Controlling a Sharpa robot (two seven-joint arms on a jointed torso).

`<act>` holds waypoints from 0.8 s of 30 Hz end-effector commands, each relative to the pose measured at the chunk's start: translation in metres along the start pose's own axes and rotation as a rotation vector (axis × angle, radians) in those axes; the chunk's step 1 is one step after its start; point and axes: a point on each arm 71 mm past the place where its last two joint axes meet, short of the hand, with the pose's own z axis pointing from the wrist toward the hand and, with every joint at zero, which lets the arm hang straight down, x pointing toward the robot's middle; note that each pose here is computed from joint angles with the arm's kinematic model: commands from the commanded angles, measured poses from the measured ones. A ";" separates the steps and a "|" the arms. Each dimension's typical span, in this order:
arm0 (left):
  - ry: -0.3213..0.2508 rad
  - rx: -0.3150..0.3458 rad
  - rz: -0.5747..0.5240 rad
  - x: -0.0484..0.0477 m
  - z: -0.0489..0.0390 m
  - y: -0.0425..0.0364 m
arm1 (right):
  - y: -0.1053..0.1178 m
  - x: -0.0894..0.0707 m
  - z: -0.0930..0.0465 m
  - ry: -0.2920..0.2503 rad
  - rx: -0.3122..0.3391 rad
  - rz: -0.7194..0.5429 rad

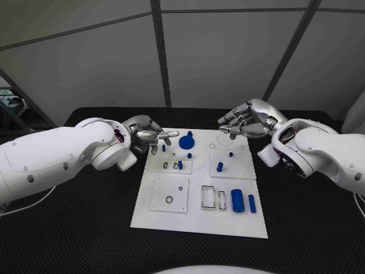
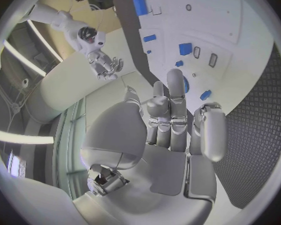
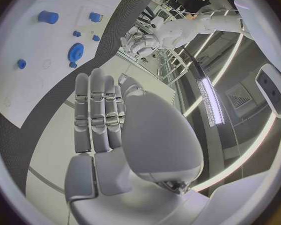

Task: Assemble the parts on the task board

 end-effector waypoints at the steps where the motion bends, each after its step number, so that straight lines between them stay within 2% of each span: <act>1: 0.044 -0.158 0.244 0.0024 0.0054 0.0028 | 0.002 -0.002 0.001 -0.014 -0.014 -0.008; 7: 0.081 -0.214 0.344 0.0140 0.0196 -0.0066 | 0.003 -0.002 0.004 -0.027 -0.020 -0.043; 12: 0.108 -0.241 0.398 0.0229 0.0293 -0.0112 | 0.004 -0.001 0.005 -0.033 -0.019 -0.060; 24: 0.164 -0.261 0.453 0.0367 0.0427 -0.0209 | 0.004 0.001 0.008 -0.034 -0.011 -0.069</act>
